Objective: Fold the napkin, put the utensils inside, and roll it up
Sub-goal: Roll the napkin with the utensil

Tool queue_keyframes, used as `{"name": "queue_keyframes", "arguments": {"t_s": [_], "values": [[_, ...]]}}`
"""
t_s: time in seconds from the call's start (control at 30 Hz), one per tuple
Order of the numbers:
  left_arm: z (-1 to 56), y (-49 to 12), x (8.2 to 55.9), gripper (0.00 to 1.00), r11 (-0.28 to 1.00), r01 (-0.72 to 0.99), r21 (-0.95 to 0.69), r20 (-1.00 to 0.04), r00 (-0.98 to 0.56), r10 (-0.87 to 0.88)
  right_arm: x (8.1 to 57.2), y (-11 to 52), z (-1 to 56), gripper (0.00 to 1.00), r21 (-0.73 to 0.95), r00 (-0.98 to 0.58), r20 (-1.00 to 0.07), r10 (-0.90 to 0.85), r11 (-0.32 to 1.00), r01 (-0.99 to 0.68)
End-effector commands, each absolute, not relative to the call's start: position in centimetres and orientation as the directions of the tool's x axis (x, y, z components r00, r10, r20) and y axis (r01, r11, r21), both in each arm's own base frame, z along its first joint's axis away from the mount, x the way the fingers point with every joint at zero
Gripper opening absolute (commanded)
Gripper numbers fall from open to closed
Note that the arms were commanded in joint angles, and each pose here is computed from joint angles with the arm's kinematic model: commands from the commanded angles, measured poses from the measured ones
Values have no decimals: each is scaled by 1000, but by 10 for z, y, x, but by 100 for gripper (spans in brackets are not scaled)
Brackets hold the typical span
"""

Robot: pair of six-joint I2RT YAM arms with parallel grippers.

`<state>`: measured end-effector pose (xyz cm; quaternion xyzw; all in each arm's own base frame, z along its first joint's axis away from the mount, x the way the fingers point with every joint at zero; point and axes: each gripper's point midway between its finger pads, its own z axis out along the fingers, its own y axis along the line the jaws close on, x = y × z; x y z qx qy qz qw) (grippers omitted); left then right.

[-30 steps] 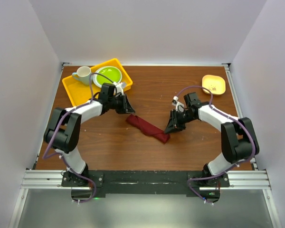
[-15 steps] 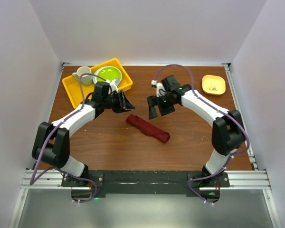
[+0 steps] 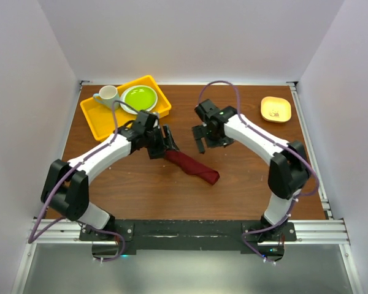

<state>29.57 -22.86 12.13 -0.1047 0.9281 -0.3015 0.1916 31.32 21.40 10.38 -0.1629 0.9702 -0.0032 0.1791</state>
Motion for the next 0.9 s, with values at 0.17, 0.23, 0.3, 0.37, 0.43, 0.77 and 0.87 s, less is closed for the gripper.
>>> {"name": "queue_keyframes", "arguments": {"t_s": [0.17,0.23,0.3,0.37,0.43,0.77,0.87], "values": [[115,-277,270,88,795,-489,-359,-95,-828,-552,262,92,204,97,-25,-836,-543,75,994,105],[119,-292,267,89,755,-583,-298,-42,-783,-621,250,89,211,97,-7,-832,-551,70,996,88],[108,-302,264,90,760,-626,-175,-13,-770,-638,237,89,217,97,31,-829,-554,73,997,67],[93,-300,259,91,758,-649,-62,-4,-760,-650,227,87,212,97,33,-839,-540,67,998,59],[96,-308,264,91,723,-687,-72,-1,-725,-689,218,85,208,97,42,-841,-537,60,998,45],[77,-316,254,94,586,-810,-14,12,-587,-810,203,77,203,97,20,-841,-540,-10,1000,-24],[75,-320,260,93,554,-832,-32,10,-555,-832,205,79,205,97,15,-839,-543,-31,999,-47]]}}
